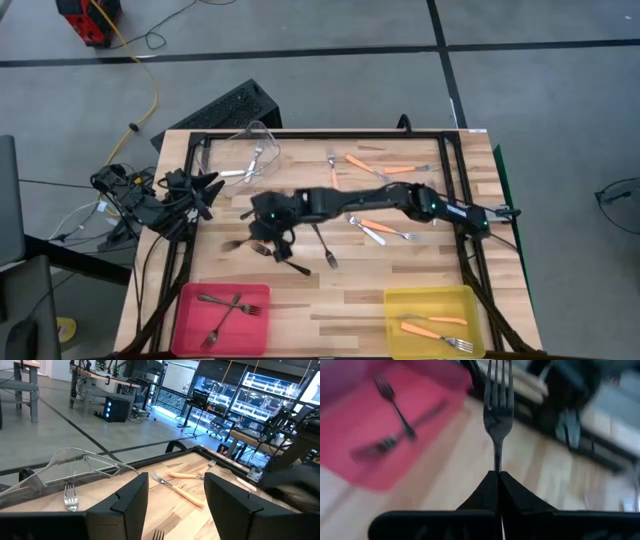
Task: Sort silverware by color (type)
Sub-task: Put the black fork into the red bin, then put the white fork into the transparent bin
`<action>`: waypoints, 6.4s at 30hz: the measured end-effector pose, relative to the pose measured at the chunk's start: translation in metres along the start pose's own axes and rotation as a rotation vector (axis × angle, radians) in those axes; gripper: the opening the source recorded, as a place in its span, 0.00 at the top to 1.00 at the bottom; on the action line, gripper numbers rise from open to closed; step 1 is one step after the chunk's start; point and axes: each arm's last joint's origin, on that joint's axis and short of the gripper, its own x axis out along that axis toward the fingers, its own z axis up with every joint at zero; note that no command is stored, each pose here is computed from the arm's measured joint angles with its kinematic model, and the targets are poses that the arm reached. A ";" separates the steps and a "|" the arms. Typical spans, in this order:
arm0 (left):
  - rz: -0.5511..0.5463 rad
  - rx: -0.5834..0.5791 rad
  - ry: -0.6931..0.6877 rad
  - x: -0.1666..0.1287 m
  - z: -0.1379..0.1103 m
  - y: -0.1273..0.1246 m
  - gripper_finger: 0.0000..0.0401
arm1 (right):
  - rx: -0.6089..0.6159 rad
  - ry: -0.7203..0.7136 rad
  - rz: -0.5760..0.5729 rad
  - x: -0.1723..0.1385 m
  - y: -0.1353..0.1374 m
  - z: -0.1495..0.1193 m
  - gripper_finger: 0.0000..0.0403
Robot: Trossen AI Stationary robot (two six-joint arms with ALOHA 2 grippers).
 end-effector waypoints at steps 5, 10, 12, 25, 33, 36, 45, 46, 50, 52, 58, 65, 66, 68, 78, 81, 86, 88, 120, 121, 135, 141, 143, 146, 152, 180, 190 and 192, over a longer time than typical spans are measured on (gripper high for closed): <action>-0.001 0.000 0.000 0.000 0.000 0.000 0.56 | -0.053 -0.136 0.001 0.003 0.028 0.025 0.93; -0.001 0.000 0.001 0.000 0.000 0.000 0.56 | -0.094 -0.245 0.014 0.007 0.057 0.043 0.93; -0.001 0.000 0.001 0.000 0.000 0.000 0.56 | -0.107 -0.283 0.020 0.008 0.067 0.049 0.94; -0.003 -0.001 0.001 0.000 0.000 0.000 0.56 | -0.068 -0.481 0.058 0.045 0.113 0.053 0.93; -0.004 0.000 0.002 0.000 0.000 0.000 0.56 | 0.048 -0.518 0.105 0.069 0.118 0.037 0.93; -0.004 0.001 0.003 0.000 0.000 0.000 0.56 | 0.083 -0.516 0.120 0.075 0.119 0.032 0.92; -0.022 0.001 0.014 0.000 0.000 -0.001 0.56 | 0.165 -0.505 0.167 0.099 0.125 0.011 0.93; -0.026 0.001 0.016 0.000 -0.001 -0.001 0.56 | 0.178 -0.497 0.178 0.101 0.125 0.009 0.93; -0.026 0.004 0.017 0.000 -0.001 -0.001 0.56 | 0.211 -0.470 0.191 0.114 0.127 -0.005 0.92; -0.026 0.005 0.018 0.000 -0.001 -0.001 0.56 | 0.253 -0.452 0.202 0.124 0.129 -0.016 0.92; -0.028 0.008 0.020 0.000 -0.001 -0.001 0.56 | 0.329 -0.480 0.233 0.133 0.125 -0.025 0.92; -0.027 0.008 0.020 0.000 -0.001 -0.001 0.56 | 0.361 -0.420 0.231 0.136 0.119 -0.033 0.92; -0.027 0.008 0.020 0.000 -0.001 -0.001 0.56 | 0.364 -0.406 0.232 0.136 0.119 -0.034 0.92; -0.027 0.008 0.019 0.000 -0.001 -0.001 0.56 | 0.368 -0.389 0.230 0.136 0.117 -0.035 0.92; -0.026 0.008 0.019 0.000 -0.001 -0.001 0.56 | 0.370 -0.380 0.229 0.137 0.117 -0.036 0.92; -0.025 0.008 0.019 0.000 -0.001 -0.001 0.56 | 0.370 -0.379 0.229 0.137 0.117 -0.036 0.92; -0.025 0.008 0.019 0.000 -0.001 -0.001 0.56 | 0.371 -0.378 0.229 0.137 0.117 -0.037 0.92; -0.025 0.008 0.018 0.000 -0.001 -0.001 0.56 | 0.371 -0.378 0.230 0.137 0.117 -0.037 0.91; -0.026 0.008 0.019 0.000 -0.001 -0.001 0.56 | 0.366 -0.394 0.215 0.134 0.108 -0.036 0.81; -0.025 0.008 0.019 0.000 -0.001 -0.001 0.56 | 0.368 -0.391 0.213 0.134 0.106 -0.035 0.81; -0.025 0.008 0.018 0.000 -0.001 -0.001 0.56 | 0.238 -0.389 0.144 0.082 0.068 0.003 0.81; -0.025 0.008 0.018 0.000 -0.001 -0.001 0.56 | 0.182 -0.360 0.048 0.042 0.044 0.025 0.81; -0.025 0.008 0.019 0.000 -0.001 -0.001 0.56 | 0.160 -0.307 0.019 0.024 0.036 0.031 0.81; -0.026 0.009 0.019 0.000 -0.001 -0.001 0.56 | 0.134 -0.267 0.002 0.005 0.024 0.034 0.81; -0.025 0.008 0.018 0.000 -0.001 -0.001 0.56 | 0.105 -0.133 -0.085 -0.056 -0.012 0.038 0.81; -0.020 0.009 0.015 0.000 -0.001 -0.001 0.56 | 0.571 0.579 -0.129 -0.251 -0.055 -0.025 0.81; -0.033 0.008 0.022 0.000 -0.001 -0.001 0.56 | 0.454 0.532 -0.158 -0.277 -0.044 -0.012 0.81; -0.044 0.005 0.029 0.000 -0.001 -0.002 0.56 | 0.432 0.528 -0.160 -0.283 -0.049 -0.015 0.81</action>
